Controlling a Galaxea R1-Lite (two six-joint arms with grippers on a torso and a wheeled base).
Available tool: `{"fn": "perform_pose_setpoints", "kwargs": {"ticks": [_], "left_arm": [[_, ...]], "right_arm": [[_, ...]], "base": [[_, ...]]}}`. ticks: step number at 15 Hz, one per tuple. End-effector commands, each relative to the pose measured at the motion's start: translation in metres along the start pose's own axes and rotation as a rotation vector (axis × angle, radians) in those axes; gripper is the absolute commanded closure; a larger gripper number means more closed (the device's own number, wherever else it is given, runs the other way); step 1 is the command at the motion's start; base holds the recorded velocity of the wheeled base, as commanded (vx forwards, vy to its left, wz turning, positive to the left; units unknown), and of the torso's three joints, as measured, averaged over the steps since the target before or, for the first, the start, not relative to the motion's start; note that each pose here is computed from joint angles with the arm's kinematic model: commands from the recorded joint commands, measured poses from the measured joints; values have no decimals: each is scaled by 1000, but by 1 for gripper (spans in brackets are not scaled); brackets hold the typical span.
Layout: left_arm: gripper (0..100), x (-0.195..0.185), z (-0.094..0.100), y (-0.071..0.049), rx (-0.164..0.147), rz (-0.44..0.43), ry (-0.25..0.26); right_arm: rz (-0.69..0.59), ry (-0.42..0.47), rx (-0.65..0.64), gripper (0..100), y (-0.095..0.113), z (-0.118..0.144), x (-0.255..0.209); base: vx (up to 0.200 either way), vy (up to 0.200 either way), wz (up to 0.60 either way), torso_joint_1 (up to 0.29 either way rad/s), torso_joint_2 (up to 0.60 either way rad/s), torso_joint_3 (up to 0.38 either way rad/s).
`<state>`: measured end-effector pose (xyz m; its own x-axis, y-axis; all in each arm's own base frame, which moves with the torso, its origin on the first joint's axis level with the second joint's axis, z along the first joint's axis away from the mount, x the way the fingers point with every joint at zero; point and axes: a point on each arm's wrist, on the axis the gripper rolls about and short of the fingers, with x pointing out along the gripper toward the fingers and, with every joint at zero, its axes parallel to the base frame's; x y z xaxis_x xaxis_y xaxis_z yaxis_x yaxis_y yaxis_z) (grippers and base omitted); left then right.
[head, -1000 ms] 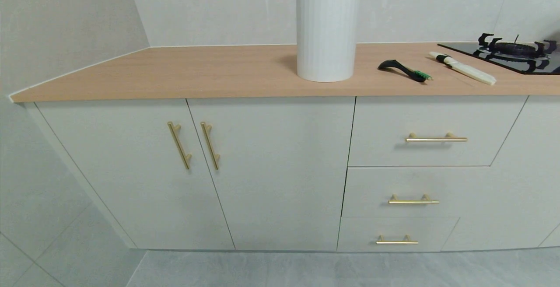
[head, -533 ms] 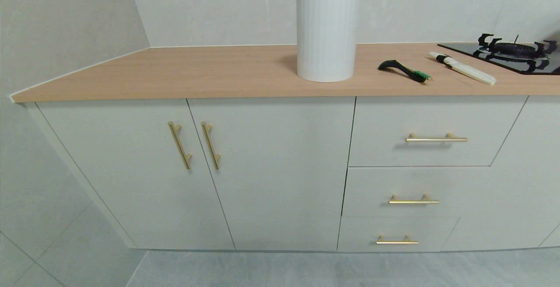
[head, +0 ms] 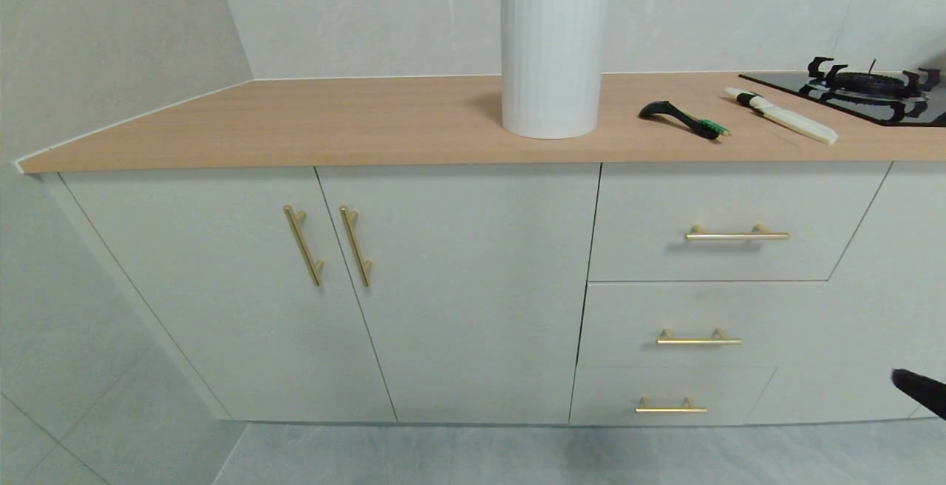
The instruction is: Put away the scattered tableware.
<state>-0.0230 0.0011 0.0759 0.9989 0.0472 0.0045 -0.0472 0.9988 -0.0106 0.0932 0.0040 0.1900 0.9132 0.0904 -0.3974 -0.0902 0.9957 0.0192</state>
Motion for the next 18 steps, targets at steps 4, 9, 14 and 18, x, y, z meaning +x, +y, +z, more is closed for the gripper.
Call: {"fn": "perform_pose_setpoints", "kwargs": {"ticks": [4, 9, 14, 18], "left_arm": [[0, 0, 0, 0, 0, 0, 1], [0, 0, 0, 0, 0, 0, 0], [0, 0, 0, 0, 0, 0, 1], [0, 0, 0, 0, 0, 2, 0]], "right_arm": [[56, 382, 13, 0, -4, 18, 178], [65, 455, 22, 0, -6, 1, 221], [15, 334, 35, 0, -21, -43, 277], [7, 279, 37, 0, -25, -49, 279]], "base": [[0, 0, 0, 0, 0, 0], [0, 0, 0, 0, 0, 0], [0, 0, 0, 0, 0, 0], [0, 0, 0, 0, 0, 0]]}}
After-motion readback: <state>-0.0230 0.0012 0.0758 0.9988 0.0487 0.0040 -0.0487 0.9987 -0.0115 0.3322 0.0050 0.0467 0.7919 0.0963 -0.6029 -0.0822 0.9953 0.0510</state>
